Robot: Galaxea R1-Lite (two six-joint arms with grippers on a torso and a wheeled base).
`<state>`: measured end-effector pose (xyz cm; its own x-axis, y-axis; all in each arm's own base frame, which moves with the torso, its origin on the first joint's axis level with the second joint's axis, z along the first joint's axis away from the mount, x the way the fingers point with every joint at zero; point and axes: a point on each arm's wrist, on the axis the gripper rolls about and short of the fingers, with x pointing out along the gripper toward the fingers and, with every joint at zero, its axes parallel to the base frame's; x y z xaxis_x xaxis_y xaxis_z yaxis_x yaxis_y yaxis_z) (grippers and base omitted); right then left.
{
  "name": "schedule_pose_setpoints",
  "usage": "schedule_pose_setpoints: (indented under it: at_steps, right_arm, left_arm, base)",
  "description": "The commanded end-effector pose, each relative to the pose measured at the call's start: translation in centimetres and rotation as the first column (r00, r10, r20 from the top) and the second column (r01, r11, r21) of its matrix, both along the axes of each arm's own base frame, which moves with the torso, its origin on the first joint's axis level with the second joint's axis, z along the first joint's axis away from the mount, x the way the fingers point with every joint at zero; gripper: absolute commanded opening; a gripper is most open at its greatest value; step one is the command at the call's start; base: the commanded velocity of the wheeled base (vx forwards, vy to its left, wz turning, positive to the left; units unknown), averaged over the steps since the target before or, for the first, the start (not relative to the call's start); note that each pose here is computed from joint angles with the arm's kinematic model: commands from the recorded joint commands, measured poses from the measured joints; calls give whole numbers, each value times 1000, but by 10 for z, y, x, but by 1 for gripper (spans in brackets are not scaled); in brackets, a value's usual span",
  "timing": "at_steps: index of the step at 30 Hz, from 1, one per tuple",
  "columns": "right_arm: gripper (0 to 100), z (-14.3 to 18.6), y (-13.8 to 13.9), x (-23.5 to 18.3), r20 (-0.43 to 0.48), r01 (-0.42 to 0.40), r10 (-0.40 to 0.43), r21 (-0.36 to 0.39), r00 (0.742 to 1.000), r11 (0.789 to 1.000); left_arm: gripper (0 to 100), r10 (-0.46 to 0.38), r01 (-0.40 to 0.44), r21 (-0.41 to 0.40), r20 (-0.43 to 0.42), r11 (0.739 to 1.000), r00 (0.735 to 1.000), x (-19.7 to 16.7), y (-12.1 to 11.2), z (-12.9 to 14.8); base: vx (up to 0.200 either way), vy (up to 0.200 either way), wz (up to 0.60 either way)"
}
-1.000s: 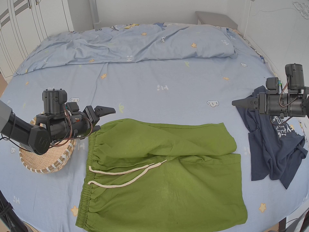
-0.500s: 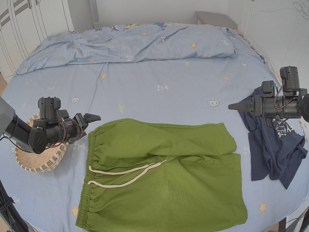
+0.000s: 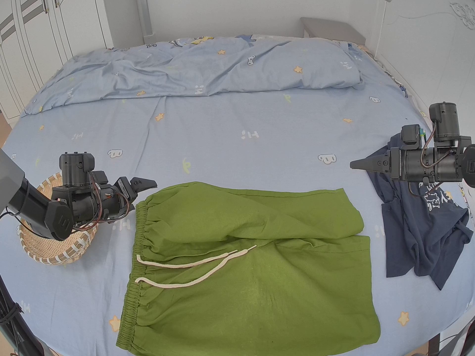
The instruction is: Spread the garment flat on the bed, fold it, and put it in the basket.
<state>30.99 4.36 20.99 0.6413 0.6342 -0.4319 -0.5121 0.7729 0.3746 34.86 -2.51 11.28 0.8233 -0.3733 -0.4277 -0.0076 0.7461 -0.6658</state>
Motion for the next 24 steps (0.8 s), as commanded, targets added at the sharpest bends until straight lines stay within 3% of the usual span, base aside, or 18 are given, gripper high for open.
schedule_pose_setpoints:
  at_steps: [1, 12, 24]
  right_arm:
    - [100, -1, 0, 1, -5, -1, 1, 0, 1000, 1000]
    - [100, -5, 1, 4, -17, -1, 1, -2, 1000, 1000]
    - [100, -5, 4, 3, -16, -11, 11, -1, 1000, 1000]
  left_arm:
    - [100, -15, 15, 0, -16, 1000, 1000, 7, -6, -17]
    - [100, 5, -4, 5, -25, 1000, 1000, 13, 0, -26]
    - [100, -16, 16, -5, 17, 1000, 1000, 25, -9, -39]
  base:
    - [0, 0, 0]
    - [0, 0, 0]
    - [0, 0, 0]
